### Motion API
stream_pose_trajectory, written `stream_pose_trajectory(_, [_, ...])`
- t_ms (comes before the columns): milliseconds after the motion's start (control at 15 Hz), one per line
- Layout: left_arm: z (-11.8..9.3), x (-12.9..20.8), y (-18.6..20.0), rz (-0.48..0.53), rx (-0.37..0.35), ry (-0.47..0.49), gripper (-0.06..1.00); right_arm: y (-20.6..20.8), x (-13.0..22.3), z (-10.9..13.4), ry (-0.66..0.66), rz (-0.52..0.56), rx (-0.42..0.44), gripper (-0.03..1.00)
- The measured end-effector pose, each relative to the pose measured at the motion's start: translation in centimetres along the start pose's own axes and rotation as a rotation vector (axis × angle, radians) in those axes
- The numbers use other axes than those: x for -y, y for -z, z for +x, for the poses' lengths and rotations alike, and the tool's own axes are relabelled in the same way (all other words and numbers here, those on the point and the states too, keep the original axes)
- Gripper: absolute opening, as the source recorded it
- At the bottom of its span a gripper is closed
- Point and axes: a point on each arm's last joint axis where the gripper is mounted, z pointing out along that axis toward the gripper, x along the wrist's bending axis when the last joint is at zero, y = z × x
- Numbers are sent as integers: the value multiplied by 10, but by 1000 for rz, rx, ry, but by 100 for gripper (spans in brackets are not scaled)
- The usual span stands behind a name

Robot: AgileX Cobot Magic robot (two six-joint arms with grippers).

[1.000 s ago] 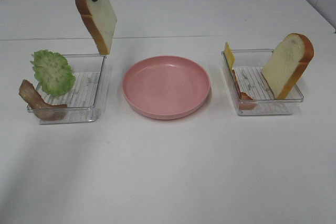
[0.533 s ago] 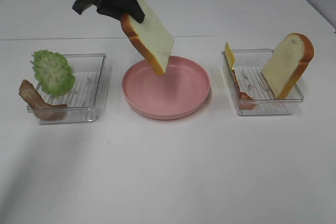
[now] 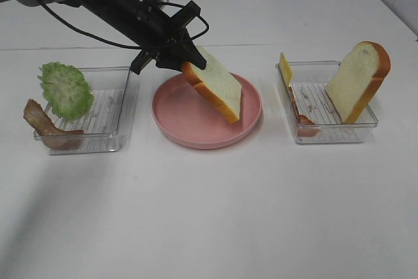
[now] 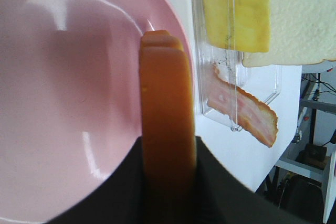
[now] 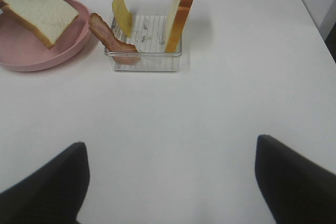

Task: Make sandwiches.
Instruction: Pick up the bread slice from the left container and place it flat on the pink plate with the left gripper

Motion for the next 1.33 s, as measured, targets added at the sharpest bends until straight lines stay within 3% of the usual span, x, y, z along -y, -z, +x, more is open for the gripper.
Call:
stream_pose_trajectory(400, [4,0,-4,8,-1,9,21,0,0,0,0,0,0,81])
stream_pose_trajectory(467, [4,0,-4,8,-1,9,25,0,0,0,0,0,0,81])
stream_pose_trajectory(533, [4,0,-4,8,-1,9,34,0,0,0,0,0,0,81])
stream_pose_trajectory(733, [4,0,-4,8,-1,9,73,0,0,0,0,0,0,81])
stream_pose_trajectory(800, [4,0,-4,8,-1,8,80,0,0,0,0,0,0,81])
stream_pose_trajectory(933, [3,1,-3,8,-12,-35,84,0,0,0,0,0,0,81])
stream_pose_trajectory(1067, [-4,4,-2,13,-66,-101,85,0,0,0,0,0,0,81])
stream_pose_trajectory(1333, [-15,18,-22,48,-247,-241,85,0,0,0,0,0,0,81])
